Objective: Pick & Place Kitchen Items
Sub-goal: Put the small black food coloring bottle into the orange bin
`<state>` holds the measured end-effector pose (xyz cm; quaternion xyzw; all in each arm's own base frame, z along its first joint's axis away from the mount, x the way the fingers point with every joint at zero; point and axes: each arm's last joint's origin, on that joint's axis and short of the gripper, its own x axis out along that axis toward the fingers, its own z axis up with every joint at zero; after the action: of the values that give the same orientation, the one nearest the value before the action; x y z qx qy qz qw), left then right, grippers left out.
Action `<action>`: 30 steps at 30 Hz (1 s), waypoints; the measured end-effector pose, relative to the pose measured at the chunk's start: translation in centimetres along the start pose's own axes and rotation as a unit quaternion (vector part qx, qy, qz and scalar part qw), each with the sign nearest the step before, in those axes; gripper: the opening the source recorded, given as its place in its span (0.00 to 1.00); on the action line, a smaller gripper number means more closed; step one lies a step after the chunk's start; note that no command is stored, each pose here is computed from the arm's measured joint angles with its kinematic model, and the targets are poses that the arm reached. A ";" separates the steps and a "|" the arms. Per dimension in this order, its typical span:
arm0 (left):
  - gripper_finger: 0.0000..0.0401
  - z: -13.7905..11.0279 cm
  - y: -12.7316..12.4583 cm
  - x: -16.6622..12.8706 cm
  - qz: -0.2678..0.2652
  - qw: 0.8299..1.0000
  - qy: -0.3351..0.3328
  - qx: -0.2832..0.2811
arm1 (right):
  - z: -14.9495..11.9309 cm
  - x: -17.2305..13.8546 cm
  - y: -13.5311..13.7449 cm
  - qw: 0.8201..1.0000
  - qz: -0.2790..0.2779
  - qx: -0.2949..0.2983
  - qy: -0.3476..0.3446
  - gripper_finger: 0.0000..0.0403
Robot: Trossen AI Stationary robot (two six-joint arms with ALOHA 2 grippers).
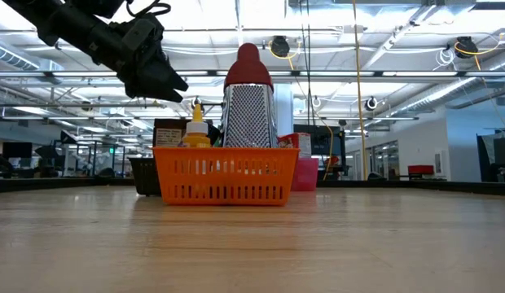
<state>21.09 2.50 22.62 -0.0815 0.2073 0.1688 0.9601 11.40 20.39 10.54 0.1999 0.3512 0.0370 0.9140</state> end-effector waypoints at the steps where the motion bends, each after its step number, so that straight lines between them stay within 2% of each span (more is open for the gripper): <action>1: 0.64 0.0 0.0 0.0 0.000 1.000 0.000 -0.002 | 0.0 0.0 0.0 1.000 0.000 -0.002 -0.001 0.12; 9: 0.64 0.0 0.0 0.0 0.000 1.000 0.001 -0.003 | 0.4 0.2 -0.2 1.000 -0.017 -0.007 -0.025 0.12; 14: 0.64 0.0 0.0 0.0 0.000 1.000 0.002 -0.003 | 1.6 0.7 -0.6 0.999 -0.028 -0.004 -0.041 0.12; 24: 0.64 0.0 0.0 0.0 0.000 1.000 0.002 -0.003 | 6.8 1.2 -1.8 0.994 -0.038 -0.033 -0.094 0.12; 30: 0.64 0.0 0.0 0.0 0.000 1.000 0.001 -0.003 | 10.5 1.7 -3.1 0.990 -0.023 -0.051 -0.130 0.12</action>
<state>21.08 2.49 22.59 -0.0846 0.2082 0.1696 0.9595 19.37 14.36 15.37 0.1476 0.2313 0.0075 0.9616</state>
